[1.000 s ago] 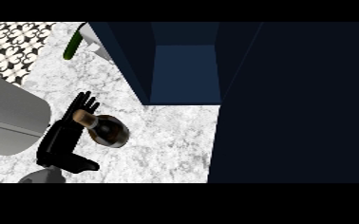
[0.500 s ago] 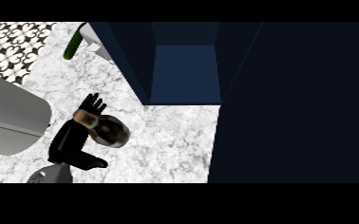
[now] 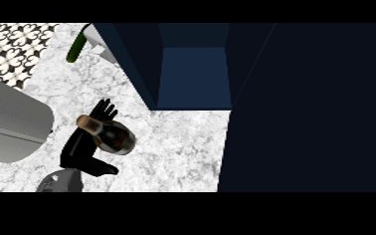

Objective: Pick up the wine, place it into the cabinet and close the cabinet

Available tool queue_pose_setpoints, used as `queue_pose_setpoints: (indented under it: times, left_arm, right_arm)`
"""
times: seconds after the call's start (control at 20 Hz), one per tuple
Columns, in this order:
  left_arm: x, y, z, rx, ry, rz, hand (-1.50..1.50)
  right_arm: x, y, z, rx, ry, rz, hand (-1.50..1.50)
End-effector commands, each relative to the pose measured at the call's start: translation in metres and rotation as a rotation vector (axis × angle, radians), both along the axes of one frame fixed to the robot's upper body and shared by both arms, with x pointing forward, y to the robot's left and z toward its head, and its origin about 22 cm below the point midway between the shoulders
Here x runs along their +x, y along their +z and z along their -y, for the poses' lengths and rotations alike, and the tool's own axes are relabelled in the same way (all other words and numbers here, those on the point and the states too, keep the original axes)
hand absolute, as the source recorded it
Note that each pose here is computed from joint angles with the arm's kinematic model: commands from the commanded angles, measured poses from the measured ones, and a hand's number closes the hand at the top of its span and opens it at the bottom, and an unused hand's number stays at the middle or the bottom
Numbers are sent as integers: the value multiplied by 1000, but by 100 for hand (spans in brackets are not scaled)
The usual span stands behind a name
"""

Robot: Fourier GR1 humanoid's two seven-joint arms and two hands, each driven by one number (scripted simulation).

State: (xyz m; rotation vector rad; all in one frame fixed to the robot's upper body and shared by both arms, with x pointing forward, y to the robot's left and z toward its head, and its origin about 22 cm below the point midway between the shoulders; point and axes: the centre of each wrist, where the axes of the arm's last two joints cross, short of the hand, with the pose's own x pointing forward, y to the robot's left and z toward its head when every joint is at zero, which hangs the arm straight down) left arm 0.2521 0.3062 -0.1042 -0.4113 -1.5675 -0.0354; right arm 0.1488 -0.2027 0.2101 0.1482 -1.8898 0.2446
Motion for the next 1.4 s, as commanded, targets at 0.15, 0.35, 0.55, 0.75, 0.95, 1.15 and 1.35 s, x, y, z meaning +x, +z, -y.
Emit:
queue_pose_setpoints:
  times: [0.15, 0.35, 0.55, 0.75, 0.95, 1.15, 1.35]
  left_arm:
    - [10, -6, 9, -59, 14, 13, -150]
    - [13, -2, 4, -102, -63, 12, 150]
    - [14, -9, 19, -76, -129, 57, 150]
    - [17, -9, 40, -22, -155, 74, 150]
    - [1, -12, 35, 93, -166, 191, 150]
    - [4, -1, 11, 80, 54, 192, 150]
    - [6, 12, -15, 86, 238, 184, 150]
  right_arm:
    - [-19, 13, 14, 11, 15, 47, -150]
    - [-26, 17, -1, 28, 19, 47, -150]
    - [-29, 20, 1, 33, 18, 43, -150]
    - [-30, 9, 5, 17, 30, 45, -150]
    - [-25, 8, 5, 16, 16, 39, -150]
    - [-26, 16, 10, 26, 6, 50, -150]
    - [-16, 11, 2, 34, 15, 35, -150]
